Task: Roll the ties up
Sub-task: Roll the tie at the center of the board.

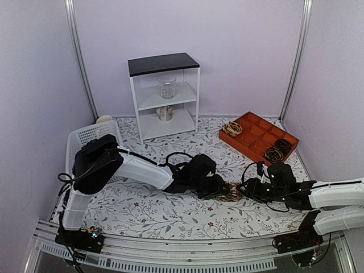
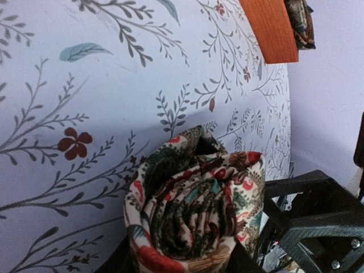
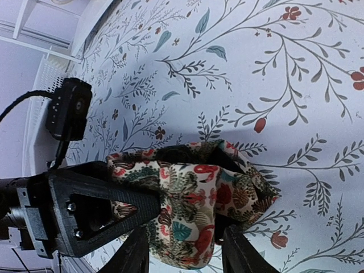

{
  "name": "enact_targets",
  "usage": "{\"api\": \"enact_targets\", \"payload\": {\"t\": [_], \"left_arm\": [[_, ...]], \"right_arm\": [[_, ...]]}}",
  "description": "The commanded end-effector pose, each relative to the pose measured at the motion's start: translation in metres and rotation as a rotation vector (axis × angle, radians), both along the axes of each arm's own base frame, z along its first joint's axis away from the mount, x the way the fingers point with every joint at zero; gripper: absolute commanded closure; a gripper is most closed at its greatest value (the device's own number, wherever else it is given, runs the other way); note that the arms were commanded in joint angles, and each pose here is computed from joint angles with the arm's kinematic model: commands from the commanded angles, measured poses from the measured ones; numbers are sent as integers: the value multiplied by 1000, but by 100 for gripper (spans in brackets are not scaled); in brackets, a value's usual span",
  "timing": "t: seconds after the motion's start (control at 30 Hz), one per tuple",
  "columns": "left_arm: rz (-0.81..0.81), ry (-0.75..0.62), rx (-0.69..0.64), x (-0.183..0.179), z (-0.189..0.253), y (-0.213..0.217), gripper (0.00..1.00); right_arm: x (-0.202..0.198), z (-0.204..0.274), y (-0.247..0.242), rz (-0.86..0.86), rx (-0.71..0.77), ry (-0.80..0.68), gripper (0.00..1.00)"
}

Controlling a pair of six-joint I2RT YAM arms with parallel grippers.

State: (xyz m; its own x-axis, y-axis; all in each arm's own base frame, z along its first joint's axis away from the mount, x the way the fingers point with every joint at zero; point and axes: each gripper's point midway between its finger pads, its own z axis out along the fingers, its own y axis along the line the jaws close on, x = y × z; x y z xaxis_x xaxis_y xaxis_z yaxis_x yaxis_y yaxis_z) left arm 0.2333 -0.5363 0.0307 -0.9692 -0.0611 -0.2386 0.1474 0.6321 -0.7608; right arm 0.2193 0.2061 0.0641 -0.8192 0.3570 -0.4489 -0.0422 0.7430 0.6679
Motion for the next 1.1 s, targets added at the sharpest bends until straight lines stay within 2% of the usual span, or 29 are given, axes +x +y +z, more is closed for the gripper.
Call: {"api": "enact_targets", "payload": {"t": [0.0,0.33,0.57,0.73,0.87,0.93,1.07], "left_arm": [[8,-39,131,6,-13,37,62],[47,-87,165,5,-7,91,59],[46,-112,142,10,-2,93,57],[41,-135,136,14,2,91,54],[45,-142,80,15,6,96,48],[50,-143,0,14,24,97,43],[57,-104,-87,10,25,100,38]], "right_arm": [[3,-1,11,58,-28,18,56],[16,11,61,181,132,3,66],[21,-1,78,218,159,47,62],[27,-15,89,238,150,72,68],[26,-33,84,227,117,88,79],[25,-39,82,231,108,85,80],[24,-47,82,241,107,85,80]]}}
